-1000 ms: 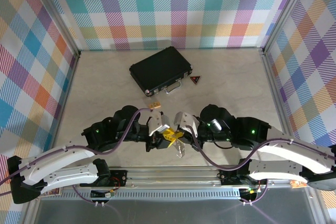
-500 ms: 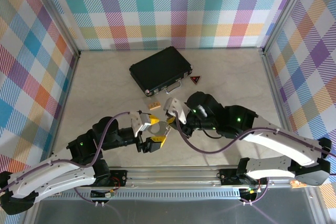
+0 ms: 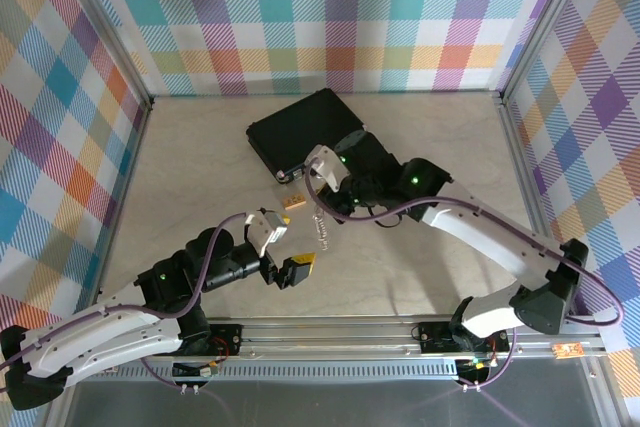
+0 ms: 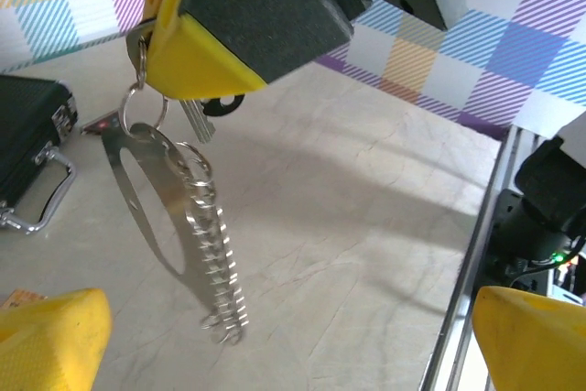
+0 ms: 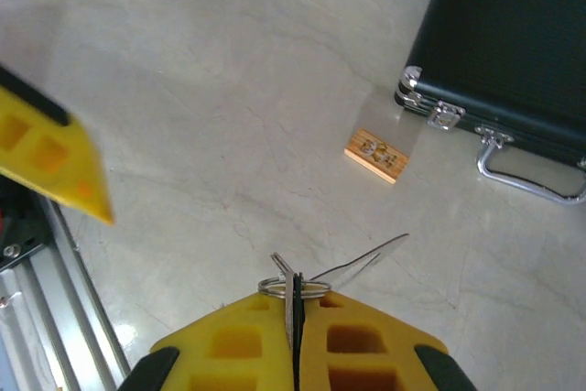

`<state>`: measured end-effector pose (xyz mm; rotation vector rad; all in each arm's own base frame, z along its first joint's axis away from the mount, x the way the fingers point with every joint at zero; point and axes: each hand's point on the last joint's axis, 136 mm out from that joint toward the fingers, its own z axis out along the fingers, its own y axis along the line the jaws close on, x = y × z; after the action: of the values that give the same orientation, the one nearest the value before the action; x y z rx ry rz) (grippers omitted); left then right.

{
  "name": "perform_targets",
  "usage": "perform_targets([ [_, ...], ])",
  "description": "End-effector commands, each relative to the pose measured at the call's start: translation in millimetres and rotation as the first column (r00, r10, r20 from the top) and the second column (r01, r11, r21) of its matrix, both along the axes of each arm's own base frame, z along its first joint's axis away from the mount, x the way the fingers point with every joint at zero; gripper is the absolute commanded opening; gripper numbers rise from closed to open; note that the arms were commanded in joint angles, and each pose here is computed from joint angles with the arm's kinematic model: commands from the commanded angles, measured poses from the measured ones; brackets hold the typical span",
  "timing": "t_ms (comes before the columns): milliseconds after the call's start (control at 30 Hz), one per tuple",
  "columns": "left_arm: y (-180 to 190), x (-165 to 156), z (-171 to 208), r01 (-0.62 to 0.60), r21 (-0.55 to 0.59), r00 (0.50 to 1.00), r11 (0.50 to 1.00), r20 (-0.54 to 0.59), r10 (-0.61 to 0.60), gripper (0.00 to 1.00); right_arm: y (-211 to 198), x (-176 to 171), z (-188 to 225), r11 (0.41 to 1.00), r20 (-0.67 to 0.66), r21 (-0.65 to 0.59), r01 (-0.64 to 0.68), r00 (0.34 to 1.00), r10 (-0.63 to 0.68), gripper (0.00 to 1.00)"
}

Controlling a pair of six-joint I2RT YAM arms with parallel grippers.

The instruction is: Put the keys on the keyring

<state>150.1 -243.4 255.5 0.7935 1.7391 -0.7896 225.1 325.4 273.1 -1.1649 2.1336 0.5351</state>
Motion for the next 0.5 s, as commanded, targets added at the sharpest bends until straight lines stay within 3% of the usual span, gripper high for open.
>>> perform_targets([
  [0, 2.6, 8.2, 4.9, -0.051, -0.031, 0.999, 0.998, 0.014, 0.051, 1.00, 7.8, 11.5, 8.7, 0.999, -0.037, 0.048, 0.016, 0.999, -0.015, 0.00],
  [467, 10.8, 10.1, 0.7, -0.089, -0.051, 0.996, 0.995, 0.007, 0.089, 1.00, 28.1, 64.0, -26.6, 0.996, -0.193, 0.064, 0.063, 0.980, -0.049, 0.00],
])
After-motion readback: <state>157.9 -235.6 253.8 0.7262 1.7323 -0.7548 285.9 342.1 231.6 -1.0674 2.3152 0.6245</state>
